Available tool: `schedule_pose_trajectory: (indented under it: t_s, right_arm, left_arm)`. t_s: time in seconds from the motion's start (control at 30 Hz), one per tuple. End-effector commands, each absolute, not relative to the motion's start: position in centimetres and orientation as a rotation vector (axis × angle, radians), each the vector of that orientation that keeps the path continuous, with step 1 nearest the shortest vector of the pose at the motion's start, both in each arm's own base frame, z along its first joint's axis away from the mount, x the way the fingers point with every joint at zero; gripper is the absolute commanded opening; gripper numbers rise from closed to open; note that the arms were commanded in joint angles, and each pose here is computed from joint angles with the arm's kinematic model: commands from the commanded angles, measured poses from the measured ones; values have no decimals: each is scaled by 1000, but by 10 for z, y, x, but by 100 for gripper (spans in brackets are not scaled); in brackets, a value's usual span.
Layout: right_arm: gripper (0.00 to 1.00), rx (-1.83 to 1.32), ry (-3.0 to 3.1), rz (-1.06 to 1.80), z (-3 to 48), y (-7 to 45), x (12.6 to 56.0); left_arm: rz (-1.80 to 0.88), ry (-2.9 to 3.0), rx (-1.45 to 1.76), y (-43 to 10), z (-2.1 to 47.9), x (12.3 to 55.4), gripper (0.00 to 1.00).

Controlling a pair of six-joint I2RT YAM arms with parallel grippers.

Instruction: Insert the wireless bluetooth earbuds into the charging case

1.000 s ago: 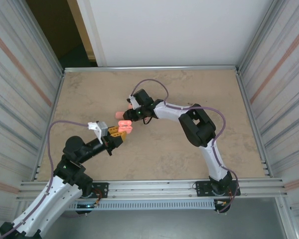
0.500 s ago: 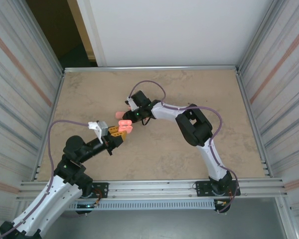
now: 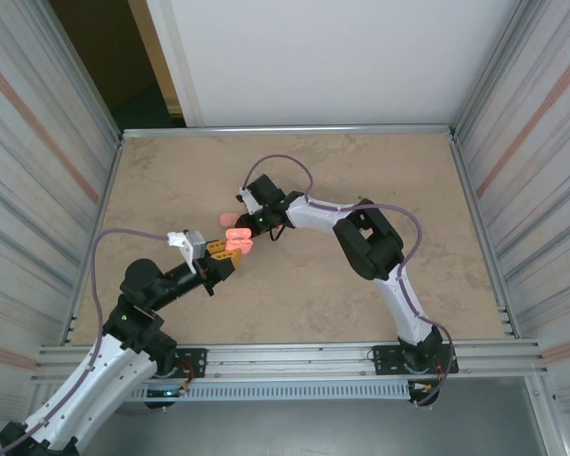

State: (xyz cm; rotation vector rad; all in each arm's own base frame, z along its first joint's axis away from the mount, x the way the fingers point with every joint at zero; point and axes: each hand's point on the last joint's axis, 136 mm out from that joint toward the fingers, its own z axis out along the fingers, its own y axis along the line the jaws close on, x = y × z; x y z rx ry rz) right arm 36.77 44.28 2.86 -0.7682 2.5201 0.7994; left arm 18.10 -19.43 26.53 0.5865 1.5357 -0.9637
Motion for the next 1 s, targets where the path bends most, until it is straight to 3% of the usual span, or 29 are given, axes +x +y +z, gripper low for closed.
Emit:
schedule_pose_trajectory:
  t_s: [0.0,0.5,0.97]
  right_arm:
    - [28,-833,2566,748,11,443,354]
    - [21,-821,2376,732,85,432,358]
    - [21,-706,2122,663,195,355,322]
  left_arm:
    - [-974,1491,584,-194,276,178,0]
    - [-953,1526,541,-189,265,182,0]
    - [-1010,1565,436,-189,234,192,0]
